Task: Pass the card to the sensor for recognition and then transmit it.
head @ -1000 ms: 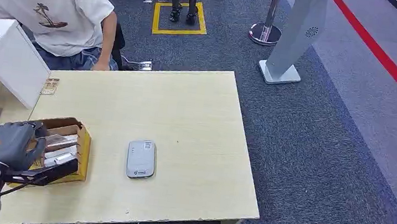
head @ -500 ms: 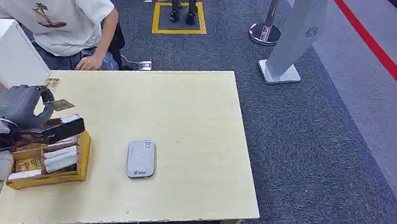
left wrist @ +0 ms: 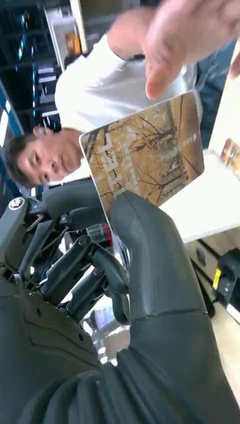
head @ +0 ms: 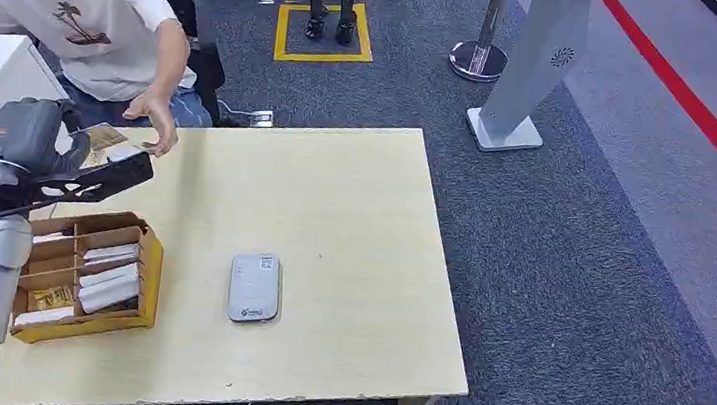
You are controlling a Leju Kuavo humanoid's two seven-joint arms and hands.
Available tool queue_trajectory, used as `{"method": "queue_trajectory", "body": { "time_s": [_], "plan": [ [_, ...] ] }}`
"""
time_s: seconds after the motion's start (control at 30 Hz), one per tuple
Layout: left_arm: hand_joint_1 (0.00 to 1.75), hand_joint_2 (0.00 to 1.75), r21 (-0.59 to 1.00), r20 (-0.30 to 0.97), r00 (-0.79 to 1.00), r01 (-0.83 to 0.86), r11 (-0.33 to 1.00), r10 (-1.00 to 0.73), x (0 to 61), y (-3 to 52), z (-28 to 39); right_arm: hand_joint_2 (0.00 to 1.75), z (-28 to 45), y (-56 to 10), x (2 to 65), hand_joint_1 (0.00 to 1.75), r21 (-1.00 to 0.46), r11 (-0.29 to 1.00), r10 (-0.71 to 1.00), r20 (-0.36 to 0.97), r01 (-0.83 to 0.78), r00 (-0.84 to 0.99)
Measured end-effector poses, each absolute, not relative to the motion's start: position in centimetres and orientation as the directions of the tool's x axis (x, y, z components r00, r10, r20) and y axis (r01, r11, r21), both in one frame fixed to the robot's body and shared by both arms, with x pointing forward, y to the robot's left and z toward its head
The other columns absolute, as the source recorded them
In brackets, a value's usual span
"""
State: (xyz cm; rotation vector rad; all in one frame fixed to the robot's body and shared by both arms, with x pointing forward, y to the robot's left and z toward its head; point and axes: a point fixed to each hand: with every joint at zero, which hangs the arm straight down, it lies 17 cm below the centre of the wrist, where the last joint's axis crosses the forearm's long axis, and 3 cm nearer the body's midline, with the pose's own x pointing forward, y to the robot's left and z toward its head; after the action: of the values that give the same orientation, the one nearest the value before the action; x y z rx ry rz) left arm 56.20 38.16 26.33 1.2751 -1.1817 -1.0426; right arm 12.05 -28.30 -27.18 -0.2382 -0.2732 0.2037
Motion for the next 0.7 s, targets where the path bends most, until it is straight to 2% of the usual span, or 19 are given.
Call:
{"method": "queue_trajectory", "body": {
  "time_s": [0.17, 0.4, 0.43, 0.6, 0.63, 0.7],
  "plan": [
    [1.75, 1.75, 0.998, 0.047, 0.226, -0.042, 0.039, -0.973, 57.3, 41.0, 25.0, 1.75, -27.0, -28.1, 12.8, 0.00, -0.262, 0.946, 0.257, 0.242, -0.192, 0.936],
    [1.75, 1.75, 0.997, 0.072, 0.252, 0.006, 0.076, -0.965, 58.2, 41.0, 22.9, 1.75, -27.0, -28.1, 13.1, 0.00, -0.264, 0.945, 0.260, 0.245, -0.194, 0.934],
    [0.00, 1.75, 0.997, 0.071, 0.249, 0.013, 0.077, -0.966, 58.3, 40.8, 22.7, 1.75, -27.0, -28.1, 13.1, 0.00, -0.264, 0.945, 0.259, 0.245, -0.193, 0.934],
    [0.00, 1.75, 0.997, 0.074, 0.248, 0.010, 0.079, -0.966, 59.1, 40.3, 22.9, 1.75, -27.0, -28.1, 12.9, 0.00, -0.263, 0.947, 0.251, 0.244, -0.186, 0.937],
    [0.00, 0.00, 0.997, 0.076, 0.246, 0.008, 0.081, -0.966, 59.2, 40.0, 23.0, 1.75, -27.0, -28.1, 12.8, 0.00, -0.262, 0.947, 0.250, 0.245, -0.185, 0.937],
    [0.00, 0.00, 0.996, 0.083, 0.245, 0.011, 0.088, -0.966, 59.4, 39.7, 22.9, 1.75, -27.0, -28.1, 12.7, 0.00, -0.262, 0.947, 0.250, 0.245, -0.185, 0.937]
  ]
}}
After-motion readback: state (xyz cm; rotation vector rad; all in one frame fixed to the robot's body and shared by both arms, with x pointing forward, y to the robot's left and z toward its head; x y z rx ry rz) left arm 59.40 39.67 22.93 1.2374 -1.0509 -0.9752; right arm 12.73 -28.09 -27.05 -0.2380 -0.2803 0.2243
